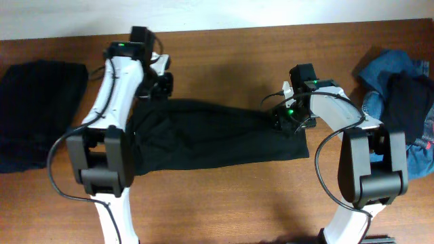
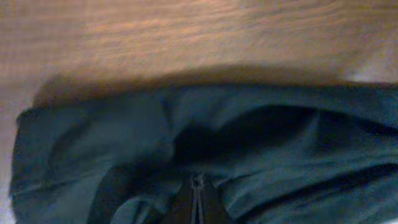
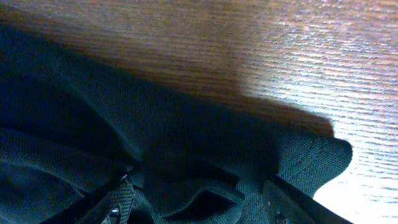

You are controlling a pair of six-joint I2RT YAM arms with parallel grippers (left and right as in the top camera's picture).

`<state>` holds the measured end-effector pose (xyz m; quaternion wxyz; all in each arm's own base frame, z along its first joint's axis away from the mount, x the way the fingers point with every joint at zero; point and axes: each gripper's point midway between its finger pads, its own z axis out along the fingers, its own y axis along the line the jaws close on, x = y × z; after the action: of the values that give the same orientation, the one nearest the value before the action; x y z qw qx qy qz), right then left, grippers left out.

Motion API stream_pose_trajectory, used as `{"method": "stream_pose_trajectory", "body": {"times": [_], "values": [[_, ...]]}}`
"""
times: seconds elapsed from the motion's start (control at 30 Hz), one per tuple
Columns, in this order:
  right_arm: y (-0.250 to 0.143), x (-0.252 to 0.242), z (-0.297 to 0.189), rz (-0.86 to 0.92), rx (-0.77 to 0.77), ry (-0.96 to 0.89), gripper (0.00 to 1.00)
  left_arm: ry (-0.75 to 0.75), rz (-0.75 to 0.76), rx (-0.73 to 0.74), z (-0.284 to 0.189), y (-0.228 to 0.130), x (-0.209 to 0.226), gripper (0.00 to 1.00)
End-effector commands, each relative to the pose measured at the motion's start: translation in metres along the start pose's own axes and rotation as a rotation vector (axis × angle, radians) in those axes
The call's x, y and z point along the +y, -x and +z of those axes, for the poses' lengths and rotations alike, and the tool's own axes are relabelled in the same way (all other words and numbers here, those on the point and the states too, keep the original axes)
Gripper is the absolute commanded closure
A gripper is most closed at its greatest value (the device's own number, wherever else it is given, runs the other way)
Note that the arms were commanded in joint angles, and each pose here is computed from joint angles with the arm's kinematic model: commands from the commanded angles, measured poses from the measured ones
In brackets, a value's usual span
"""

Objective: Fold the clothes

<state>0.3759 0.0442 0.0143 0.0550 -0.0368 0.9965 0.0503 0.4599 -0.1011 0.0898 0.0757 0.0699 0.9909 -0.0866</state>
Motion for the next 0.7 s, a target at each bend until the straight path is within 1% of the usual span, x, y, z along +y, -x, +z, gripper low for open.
{"method": "stream_pose_trajectory", "body": {"times": [0.0,0.13,0.47,0.57,0.67], "values": [[0.001,0.001,-0.005,0.011,-0.013,0.005,0.28,0.124,-0.028,-0.018,0.0,0.004,0.005,0.99],[0.001,0.001,-0.005,0.011,-0.013,0.005,0.28,0.17,-0.028,-0.005,0.008,0.002,0.006,0.99],[0.001,0.001,-0.005,0.011,-0.016,0.005,0.28,0.184,-0.046,0.101,0.052,-0.012,0.017,0.99],[0.001,0.001,-0.005,0.011,-0.016,0.005,0.28,0.186,-0.048,0.128,0.057,-0.017,0.018,0.99],[0.001,0.001,-0.005,0.011,-0.016,0.005,0.28,0.192,-0.05,0.182,0.055,-0.03,0.018,1.0]]}}
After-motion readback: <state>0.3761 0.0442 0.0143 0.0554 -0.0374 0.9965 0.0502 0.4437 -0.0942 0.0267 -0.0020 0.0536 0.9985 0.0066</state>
